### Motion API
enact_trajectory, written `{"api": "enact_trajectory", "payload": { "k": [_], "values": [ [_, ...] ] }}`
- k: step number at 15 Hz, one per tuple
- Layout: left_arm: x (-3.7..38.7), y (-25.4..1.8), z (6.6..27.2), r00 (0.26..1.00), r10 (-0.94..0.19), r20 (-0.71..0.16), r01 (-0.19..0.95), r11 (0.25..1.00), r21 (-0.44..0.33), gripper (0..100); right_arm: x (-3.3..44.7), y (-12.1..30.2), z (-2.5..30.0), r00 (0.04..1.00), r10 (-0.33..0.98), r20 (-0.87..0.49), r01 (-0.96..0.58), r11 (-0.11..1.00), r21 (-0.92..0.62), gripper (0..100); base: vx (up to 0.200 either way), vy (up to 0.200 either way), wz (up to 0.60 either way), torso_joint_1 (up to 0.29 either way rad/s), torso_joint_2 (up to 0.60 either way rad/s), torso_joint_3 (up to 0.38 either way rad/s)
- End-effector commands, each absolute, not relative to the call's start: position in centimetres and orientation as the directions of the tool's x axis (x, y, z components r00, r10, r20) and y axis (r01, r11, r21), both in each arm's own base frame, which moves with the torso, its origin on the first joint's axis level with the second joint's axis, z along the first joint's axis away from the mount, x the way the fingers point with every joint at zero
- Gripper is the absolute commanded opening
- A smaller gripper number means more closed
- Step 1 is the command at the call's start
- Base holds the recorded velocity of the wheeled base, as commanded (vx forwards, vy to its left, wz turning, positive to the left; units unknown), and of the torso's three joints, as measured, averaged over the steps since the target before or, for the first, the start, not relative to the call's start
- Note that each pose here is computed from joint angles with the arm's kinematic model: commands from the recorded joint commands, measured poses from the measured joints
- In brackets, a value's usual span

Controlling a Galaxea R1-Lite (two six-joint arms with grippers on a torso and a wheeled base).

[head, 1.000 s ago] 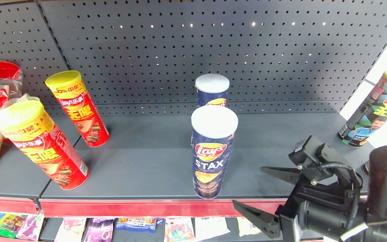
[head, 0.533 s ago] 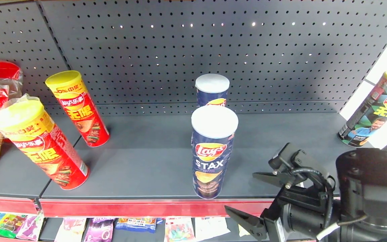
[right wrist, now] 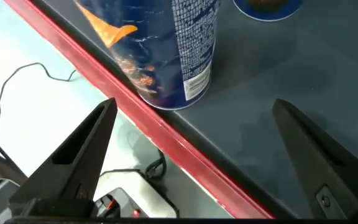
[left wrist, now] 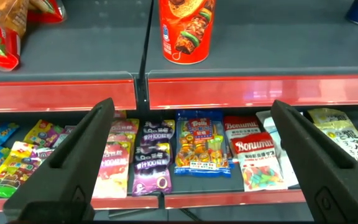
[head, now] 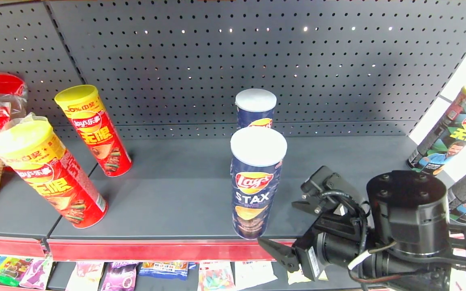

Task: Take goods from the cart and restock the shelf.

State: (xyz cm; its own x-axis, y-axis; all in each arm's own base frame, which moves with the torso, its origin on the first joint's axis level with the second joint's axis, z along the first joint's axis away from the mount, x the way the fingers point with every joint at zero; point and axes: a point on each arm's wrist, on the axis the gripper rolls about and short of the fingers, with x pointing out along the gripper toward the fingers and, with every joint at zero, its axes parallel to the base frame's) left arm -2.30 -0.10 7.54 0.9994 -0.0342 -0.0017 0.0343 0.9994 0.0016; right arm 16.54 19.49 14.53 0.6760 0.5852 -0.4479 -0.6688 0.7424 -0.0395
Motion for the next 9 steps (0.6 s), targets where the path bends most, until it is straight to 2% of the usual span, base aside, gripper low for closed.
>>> {"api": "enact_trajectory", "payload": {
  "k": [1,9],
  "values": [
    [-2.3,-0.1,7.5,0.999,-0.034,-0.003,0.034,0.999,0.001,100,17.0,20.0,13.9,0.686,0.560,-0.466,-0.653,0.755,-0.054,100,0.000,0.000,0.00,0.000,0.00,0.000],
    [-2.3,-0.1,7.5,0.999,-0.034,-0.003,0.034,0.999,0.001,100,18.5,19.5,13.6,0.724,0.498,-0.477,-0.598,0.799,-0.073,100,0.000,0.000,0.00,0.000,0.00,0.000]
  ]
}}
